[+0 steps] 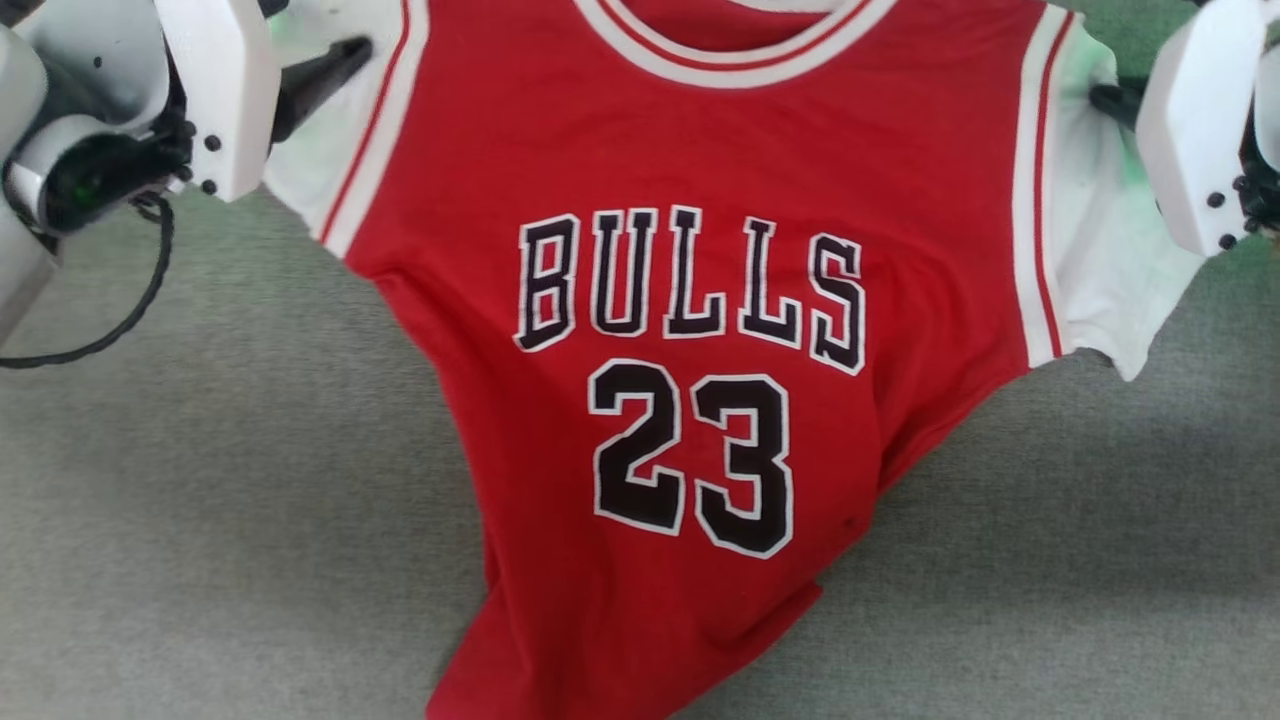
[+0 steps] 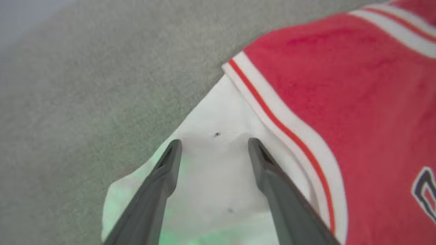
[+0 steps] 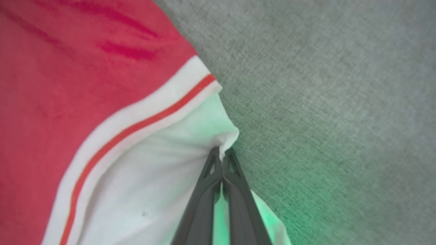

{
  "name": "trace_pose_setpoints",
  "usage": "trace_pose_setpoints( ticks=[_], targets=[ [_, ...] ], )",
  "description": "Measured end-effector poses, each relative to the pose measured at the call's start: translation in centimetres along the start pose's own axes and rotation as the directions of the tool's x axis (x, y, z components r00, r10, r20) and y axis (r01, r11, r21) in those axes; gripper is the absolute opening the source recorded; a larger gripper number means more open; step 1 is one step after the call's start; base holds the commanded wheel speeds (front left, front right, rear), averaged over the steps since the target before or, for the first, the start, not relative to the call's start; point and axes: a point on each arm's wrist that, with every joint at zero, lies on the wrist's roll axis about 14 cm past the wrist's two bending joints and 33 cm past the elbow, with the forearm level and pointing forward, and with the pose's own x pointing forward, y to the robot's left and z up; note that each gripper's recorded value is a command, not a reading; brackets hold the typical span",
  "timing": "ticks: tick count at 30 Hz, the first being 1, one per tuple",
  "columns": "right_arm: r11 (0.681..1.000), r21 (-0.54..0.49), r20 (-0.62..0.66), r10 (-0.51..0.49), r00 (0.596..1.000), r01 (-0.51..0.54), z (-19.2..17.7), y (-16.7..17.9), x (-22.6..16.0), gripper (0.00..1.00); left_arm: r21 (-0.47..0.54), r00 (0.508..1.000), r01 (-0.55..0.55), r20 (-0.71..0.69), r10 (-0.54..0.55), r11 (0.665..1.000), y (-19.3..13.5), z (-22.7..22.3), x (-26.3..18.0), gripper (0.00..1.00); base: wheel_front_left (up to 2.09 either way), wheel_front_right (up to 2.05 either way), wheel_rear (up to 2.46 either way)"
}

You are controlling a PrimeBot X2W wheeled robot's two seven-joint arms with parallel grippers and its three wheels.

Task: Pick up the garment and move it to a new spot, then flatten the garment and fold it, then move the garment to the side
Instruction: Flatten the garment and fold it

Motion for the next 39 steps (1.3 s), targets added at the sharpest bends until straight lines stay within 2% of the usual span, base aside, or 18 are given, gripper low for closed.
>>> trace_pose_setpoints(
  ticks=[3,13,14,15,16,23,27,30,34,35,37,39],
  targets=[
    [1.0,-0.012,-0.005,0.002,1.0,-0.002,0.0,0.0,0.3,0.0,0.015,0.996,0.003,-0.084,-0.002,1.0,0.3,-0.5,1.0,1.0,0.0,0.0,0.0],
    [0.999,-0.036,-0.016,0.008,1.0,-0.009,-0.2,0.1,0.5,0.0,0.002,0.991,0.026,-0.128,-0.026,1.0,0.3,-0.5,2.5,1.0,0.0,0.0,0.0],
    [0.999,-0.037,-0.012,0.008,1.0,-0.008,-0.2,0.1,0.5,0.0,0.004,0.991,0.029,-0.13,-0.028,1.0,0.2,-0.5,2.5,0.75,0.0,0.0,0.0],
    [0.999,-0.037,-0.01,0.008,1.0,-0.008,-0.2,0.1,0.5,0.0,0.004,0.99,0.035,-0.137,-0.034,0.999,0.0,-0.6,2.5,0.2,0.0,0.0,0.0],
    [0.999,-0.038,-0.009,0.008,1.0,-0.008,-0.2,0.2,0.5,0.0,0.004,0.989,0.042,-0.145,-0.041,0.999,-0.2,-0.8,2.4,0.0,0.0,0.0,0.0],
    [0.999,-0.032,0.06,0.005,0.998,-0.003,0.8,0.1,-0.2,0.0,0.0,0.994,0.053,-0.093,-0.053,0.999,-0.7,-0.4,2.1,0.0,0.0,0.0,0.0],
    [1.0,0.002,0.156,-0.001,0.988,0.001,2.2,-0.3,-1.1,0.0,0.011,0.999,0.025,0.039,-0.026,1.0,-0.2,1.6,1.5,0.0,0.0,0.0,0.0],
    [0.999,0.043,0.278,-0.02,0.96,0.009,4.4,-0.9,-2.5,0.0,0.01,0.983,0.002,0.181,-0.003,1.0,0.3,4.4,0.5,0.0,0.0,0.0,0.0],
    [0.991,0.113,0.438,-0.112,0.892,0.07,8.1,-3.7,-5.2,0.0,-0.025,0.937,-0.009,0.35,0.018,1.0,0.6,8.0,-0.5,0.0,0.0,0.0,0.0],
    [0.987,0.13,0.481,-0.144,0.865,0.092,9.2,-4.6,-6.1,0.0,-0.028,0.916,-0.015,0.4,0.024,1.0,0.7,9.3,-0.8,0.0,0.0,0.0,0.0],
    [0.977,0.171,0.572,-0.206,0.794,0.131,11.9,-6.2,-8.4,0.0,-0.034,0.859,-0.026,0.511,0.04,0.999,1.1,12.4,-2.1,0.0,0.0,0.0,0.0],
    [0.963,0.224,0.664,-0.264,0.7,0.15,15.0,-7.7,-11.1,0.0,-0.07,0.779,-0.038,0.622,0.073,0.997,1.9,15.8,-3.8,0.0,0.0,0.0,0.0]
  ],
)
